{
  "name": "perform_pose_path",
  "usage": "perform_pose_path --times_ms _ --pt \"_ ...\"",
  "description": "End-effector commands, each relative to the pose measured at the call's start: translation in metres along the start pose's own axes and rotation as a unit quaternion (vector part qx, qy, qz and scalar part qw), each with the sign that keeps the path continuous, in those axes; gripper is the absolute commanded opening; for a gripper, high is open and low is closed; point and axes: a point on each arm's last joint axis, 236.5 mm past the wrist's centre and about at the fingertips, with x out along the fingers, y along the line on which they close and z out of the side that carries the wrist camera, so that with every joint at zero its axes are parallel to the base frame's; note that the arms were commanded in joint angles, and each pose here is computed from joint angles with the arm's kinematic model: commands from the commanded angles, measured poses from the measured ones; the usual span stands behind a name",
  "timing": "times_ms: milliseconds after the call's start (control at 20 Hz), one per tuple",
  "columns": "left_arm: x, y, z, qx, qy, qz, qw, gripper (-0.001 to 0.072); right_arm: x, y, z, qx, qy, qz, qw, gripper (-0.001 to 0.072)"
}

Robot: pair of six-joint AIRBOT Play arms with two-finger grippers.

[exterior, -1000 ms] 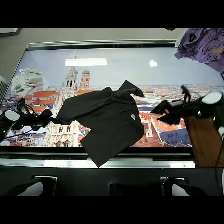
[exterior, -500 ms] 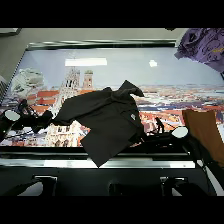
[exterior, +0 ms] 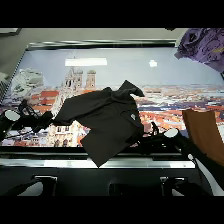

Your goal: Fold the clothes and pants, and hang the long-sleeved shirts on hangers.

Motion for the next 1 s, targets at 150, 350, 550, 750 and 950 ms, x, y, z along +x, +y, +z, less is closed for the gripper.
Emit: perform_pose_path --times_ms 150,350,550,750,950 --pt "0.0 0.0 0.0 0.0 0.0 0.0 1.0 0.0022 0.014 0.006 0.019 0.023 -0.018 0.032 0.999 0.0397" --pt "-0.001 0.0 0.0 0.001 -0.001 0.0 1.0 0.0022 0.016 0.008 0.02 -0.004 -0.017 0.038 0.999 0.0035" --pt "-0.032 -0.024 0.024 0.049 -0.052 -0.021 0.997 0.002 -0.009 0.068 0.032 -0.079 -0.041 0.092 0.992 0.0033" --pt "-0.145 -0.085 0.09 0.136 -0.212 -0.045 0.967 0.002 -0.1 0.198 0.057 -0.281 -0.143 0.106 0.943 0.0033" --pt "-0.332 -0.154 0.116 0.212 -0.415 -0.073 0.882 0.002 -0.258 0.298 0.059 -0.443 -0.342 0.026 0.828 0.0034"
